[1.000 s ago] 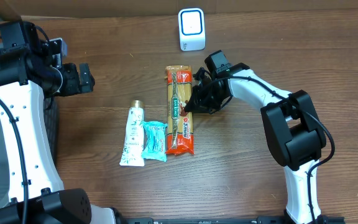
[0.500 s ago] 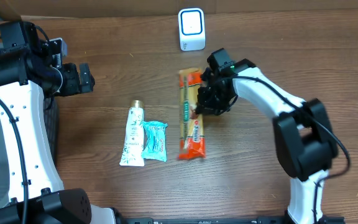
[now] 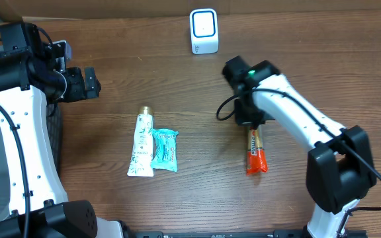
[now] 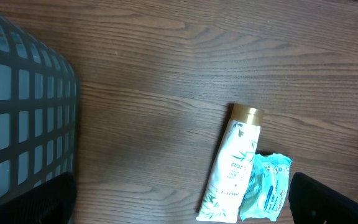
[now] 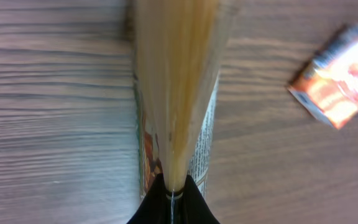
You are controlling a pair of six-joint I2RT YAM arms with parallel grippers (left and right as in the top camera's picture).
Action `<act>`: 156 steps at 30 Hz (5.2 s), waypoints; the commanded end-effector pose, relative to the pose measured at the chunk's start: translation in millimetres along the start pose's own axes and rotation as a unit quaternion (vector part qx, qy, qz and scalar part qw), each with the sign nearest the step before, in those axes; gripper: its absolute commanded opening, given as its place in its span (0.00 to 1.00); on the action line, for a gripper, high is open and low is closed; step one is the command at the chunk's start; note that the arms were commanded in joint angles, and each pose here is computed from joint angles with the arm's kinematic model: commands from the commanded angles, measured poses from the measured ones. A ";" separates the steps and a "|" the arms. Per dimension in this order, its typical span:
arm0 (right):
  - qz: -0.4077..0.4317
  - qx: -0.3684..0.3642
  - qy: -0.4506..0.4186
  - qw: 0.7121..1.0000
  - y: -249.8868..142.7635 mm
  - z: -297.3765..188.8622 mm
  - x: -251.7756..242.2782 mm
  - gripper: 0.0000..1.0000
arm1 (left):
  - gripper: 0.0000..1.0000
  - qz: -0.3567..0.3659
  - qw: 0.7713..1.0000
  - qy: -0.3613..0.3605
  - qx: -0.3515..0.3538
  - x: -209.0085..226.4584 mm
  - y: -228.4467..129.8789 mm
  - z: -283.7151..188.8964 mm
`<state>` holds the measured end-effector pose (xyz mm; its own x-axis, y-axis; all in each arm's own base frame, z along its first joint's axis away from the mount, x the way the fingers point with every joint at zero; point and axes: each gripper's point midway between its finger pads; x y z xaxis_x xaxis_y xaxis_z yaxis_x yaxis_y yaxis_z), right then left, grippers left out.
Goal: Scan the item barcode
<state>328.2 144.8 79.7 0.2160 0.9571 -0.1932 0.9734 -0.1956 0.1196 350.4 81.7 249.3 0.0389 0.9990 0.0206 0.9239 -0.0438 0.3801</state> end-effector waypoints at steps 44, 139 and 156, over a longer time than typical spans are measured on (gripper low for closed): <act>-0.067 0.170 0.261 0.948 -15.8 11.7 43.4 0.80 | 1.00 0.010 1.000 0.002 -0.010 -0.2 4.1 -4.7; -0.020 0.062 0.137 0.989 -13.1 44.9 47.2 0.62 | 1.00 0.010 1.000 0.002 -0.010 -0.2 4.1 -4.7; 0.149 0.080 0.391 0.905 75.9 17.3 52.2 0.70 | 1.00 0.010 1.000 0.002 -0.010 -0.2 4.1 -4.7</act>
<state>428.9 137.4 37.4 0.3646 0.8218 0.4380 0.8996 -0.4322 0.0622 350.3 81.6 249.3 0.0390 0.9990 0.0205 0.9240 -0.0438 0.3798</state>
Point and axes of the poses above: each gripper's point midway between its finger pads, its own z axis out along the fingers, its own x axis along the line the jaws close on, y = z × x, and after that the axes turned 14 degrees about z, right-handed
